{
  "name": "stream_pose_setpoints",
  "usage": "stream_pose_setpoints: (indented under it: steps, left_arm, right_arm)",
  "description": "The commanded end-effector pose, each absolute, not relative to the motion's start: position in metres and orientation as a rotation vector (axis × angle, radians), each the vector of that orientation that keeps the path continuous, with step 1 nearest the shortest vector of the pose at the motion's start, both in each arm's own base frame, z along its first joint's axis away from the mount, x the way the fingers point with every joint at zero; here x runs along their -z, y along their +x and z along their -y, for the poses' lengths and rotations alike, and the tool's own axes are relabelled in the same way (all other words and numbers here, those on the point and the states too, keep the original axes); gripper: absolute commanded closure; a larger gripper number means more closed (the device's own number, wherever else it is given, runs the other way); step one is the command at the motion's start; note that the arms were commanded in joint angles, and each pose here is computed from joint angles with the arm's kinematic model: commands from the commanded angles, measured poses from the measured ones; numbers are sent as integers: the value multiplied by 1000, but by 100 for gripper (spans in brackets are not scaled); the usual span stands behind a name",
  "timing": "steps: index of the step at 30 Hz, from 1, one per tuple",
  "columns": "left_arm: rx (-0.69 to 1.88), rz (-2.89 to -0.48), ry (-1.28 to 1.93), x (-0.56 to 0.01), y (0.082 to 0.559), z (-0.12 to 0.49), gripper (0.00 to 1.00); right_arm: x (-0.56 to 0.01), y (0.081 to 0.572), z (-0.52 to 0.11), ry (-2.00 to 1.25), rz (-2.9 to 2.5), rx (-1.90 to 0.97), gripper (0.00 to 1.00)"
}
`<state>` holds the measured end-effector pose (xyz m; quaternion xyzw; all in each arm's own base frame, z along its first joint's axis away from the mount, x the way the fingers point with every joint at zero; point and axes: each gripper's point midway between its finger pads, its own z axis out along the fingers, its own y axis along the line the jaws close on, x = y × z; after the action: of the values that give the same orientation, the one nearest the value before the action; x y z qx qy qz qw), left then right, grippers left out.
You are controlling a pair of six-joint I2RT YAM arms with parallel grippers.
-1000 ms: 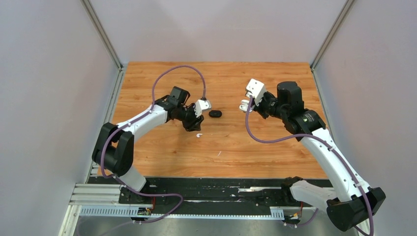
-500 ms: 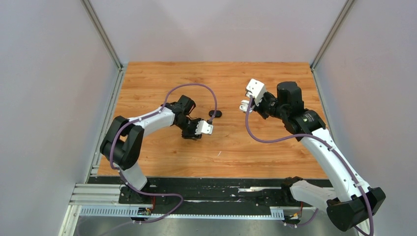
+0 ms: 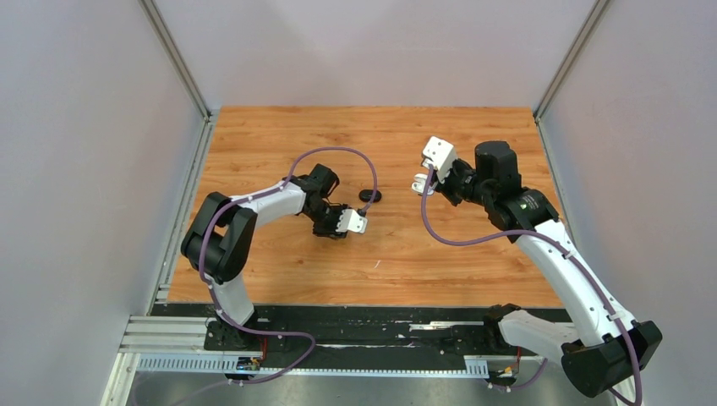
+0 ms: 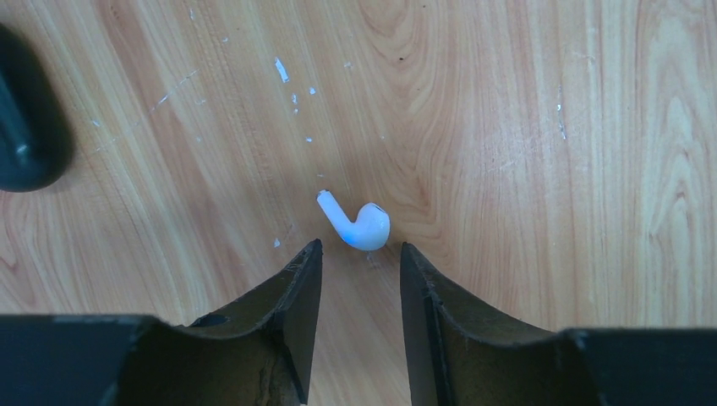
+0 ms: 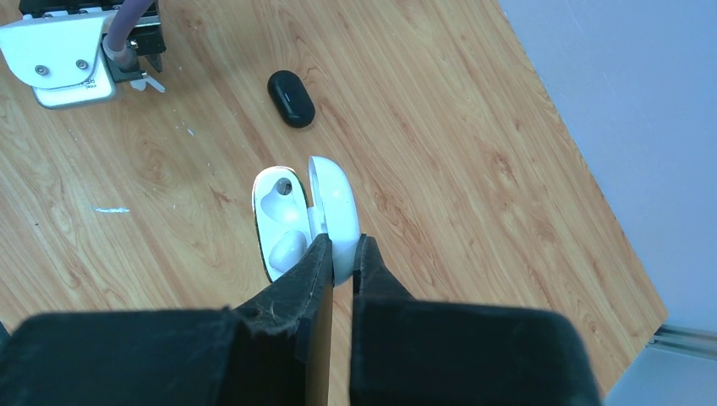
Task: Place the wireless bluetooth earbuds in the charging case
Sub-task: Pick up the earbud from the center of the board.
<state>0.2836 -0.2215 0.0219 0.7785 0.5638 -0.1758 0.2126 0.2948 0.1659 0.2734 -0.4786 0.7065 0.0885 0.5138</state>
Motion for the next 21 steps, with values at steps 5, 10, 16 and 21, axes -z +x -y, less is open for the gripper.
stream_pose_setpoints:
  steps: [5, 10, 16, 21]
  left_arm:
    - [481, -1537, 2134, -39, 289, 237, 50]
    - [447, -1615, 2097, -37, 289, 240, 50]
    - [408, -1688, 2090, -29, 292, 236, 52]
    - [401, -1706, 2088, -25, 292, 234, 55]
  right_arm:
    - [-284, 300, -167, -1117, -1674, -213, 100]
    - [-281, 301, -168, -1121, -1672, -214, 100]
    - [-281, 301, -169, -1124, -1663, -216, 100]
    - [-281, 300, -169, -1123, -1662, -220, 100]
